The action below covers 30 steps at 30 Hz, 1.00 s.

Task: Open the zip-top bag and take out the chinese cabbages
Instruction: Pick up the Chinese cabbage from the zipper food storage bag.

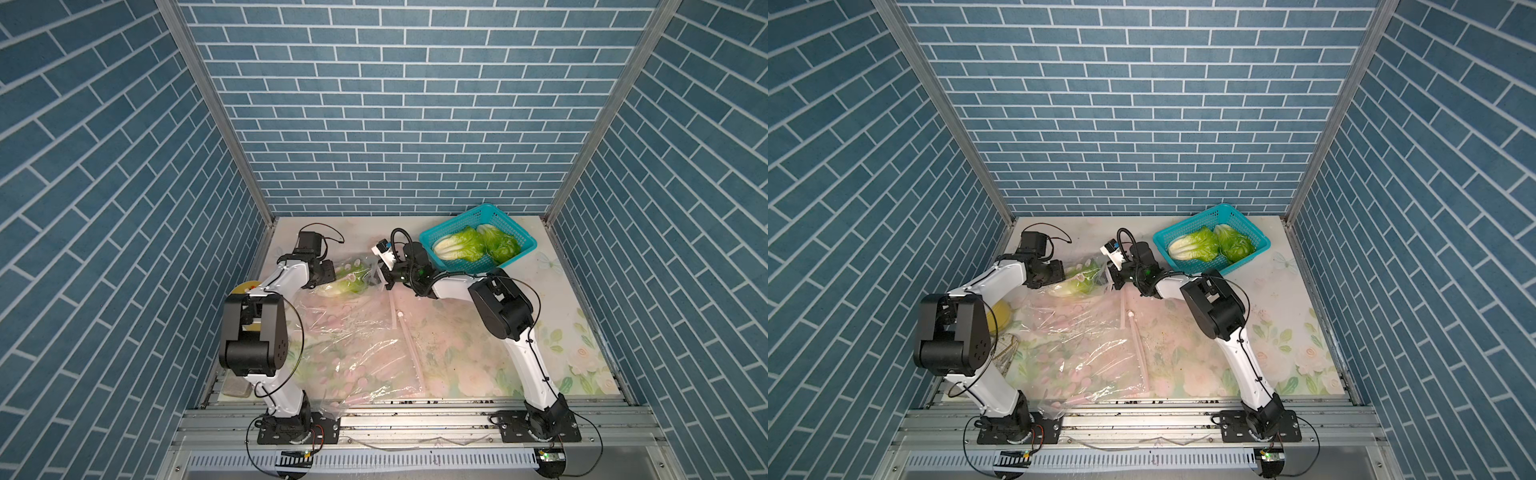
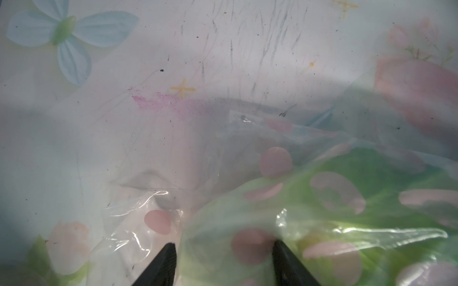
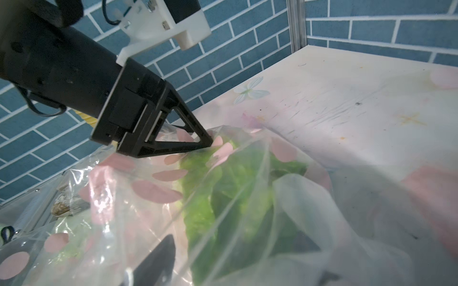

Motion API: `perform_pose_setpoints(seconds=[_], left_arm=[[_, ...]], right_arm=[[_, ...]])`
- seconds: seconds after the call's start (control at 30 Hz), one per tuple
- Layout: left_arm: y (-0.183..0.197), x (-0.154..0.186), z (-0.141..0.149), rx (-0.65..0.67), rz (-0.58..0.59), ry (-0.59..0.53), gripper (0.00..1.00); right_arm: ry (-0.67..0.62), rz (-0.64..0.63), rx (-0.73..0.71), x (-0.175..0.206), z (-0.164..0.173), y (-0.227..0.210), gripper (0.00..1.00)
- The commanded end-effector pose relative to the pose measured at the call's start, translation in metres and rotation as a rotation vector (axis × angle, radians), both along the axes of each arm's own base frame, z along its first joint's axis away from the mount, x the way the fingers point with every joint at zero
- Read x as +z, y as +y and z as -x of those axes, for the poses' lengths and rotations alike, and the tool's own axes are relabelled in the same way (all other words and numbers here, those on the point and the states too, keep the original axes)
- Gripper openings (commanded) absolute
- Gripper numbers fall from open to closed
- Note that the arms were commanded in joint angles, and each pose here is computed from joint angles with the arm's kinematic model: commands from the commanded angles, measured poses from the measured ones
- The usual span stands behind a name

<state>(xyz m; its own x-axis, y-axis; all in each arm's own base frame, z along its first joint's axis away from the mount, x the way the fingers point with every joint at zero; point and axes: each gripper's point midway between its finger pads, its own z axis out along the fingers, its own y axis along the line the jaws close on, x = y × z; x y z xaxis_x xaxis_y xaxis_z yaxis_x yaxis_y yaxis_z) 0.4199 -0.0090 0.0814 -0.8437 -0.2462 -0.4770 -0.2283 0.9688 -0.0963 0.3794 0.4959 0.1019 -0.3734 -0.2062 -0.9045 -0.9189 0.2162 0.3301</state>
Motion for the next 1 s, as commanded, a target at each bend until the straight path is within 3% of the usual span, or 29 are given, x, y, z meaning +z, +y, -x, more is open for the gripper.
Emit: perform_pose_setpoints(seconds=[0.0,0.43,0.8,0.97], left_arm=[[-0.005,-0.024,0.019,-0.035,-0.017,0.101,0.64],[-0.009,-0.026,0.018,-0.046,-0.005,0.105,0.64],[-0.017,-0.032,0.017,-0.046,0.036,0.108,0.62],[-0.022,-0.033,0.015,-0.043,0.073,0.091,0.6]], right_arm=[[0.049,0.084,0.012,-0.015,-0.003,0.006,0.78],[0.212,0.048,0.292,-0.016,0.039,0.024,0.68],[0.249,0.058,0.316,-0.015,0.046,0.043,0.63],[0.275,0.059,0.286,-0.017,0.044,0.05,0.5]])
